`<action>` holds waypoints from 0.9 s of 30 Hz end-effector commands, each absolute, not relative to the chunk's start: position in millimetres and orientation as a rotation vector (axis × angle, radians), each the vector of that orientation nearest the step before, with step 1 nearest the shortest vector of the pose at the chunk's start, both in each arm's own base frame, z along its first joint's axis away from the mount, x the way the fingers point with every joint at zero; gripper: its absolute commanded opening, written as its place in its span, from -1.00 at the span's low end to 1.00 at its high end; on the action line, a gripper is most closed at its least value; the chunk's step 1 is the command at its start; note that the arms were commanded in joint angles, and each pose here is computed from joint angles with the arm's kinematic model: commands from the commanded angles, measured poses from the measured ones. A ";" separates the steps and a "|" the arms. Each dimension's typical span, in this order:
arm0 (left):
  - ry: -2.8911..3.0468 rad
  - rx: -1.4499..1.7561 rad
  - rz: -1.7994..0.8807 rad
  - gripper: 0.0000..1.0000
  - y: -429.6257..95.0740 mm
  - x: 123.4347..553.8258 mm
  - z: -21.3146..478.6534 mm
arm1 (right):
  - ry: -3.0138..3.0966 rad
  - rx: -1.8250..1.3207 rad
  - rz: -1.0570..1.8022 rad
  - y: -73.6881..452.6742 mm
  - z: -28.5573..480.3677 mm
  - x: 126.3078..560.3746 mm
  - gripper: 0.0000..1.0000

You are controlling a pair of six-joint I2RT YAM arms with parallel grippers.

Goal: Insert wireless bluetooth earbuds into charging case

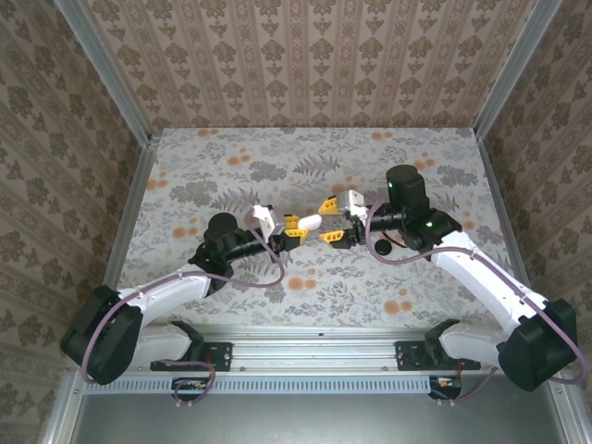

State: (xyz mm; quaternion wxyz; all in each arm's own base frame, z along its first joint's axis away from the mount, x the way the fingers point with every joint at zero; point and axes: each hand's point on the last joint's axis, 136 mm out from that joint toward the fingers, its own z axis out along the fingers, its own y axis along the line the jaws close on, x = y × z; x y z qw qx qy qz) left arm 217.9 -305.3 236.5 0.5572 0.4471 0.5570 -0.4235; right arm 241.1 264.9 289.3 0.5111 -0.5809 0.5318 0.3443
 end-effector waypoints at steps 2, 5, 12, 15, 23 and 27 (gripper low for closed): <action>1.393 1.014 -1.061 -0.64 -310.1 227.4 238.9 | 1.463 -1.230 0.824 246.5 275.3 262.6 0.17; 1.547 0.918 -1.085 -0.63 -312.0 243.6 228.1 | 1.659 -1.008 0.786 230.5 265.4 290.5 0.20; 2.038 0.671 -1.148 -0.63 -322.3 274.4 181.7 | 2.099 -0.418 0.702 174.6 223.3 329.4 0.21; 2.254 0.540 -1.211 -0.65 -332.4 281.8 159.4 | 2.209 -0.189 0.710 148.7 211.7 336.1 0.22; 2.572 0.375 -1.320 -0.65 -370.6 288.7 109.6 | 2.307 0.112 0.760 111.2 181.7 340.8 0.26; 2.661 0.346 -1.366 -0.65 -382.3 291.9 97.2 | 2.320 0.128 0.777 111.6 170.5 339.2 0.29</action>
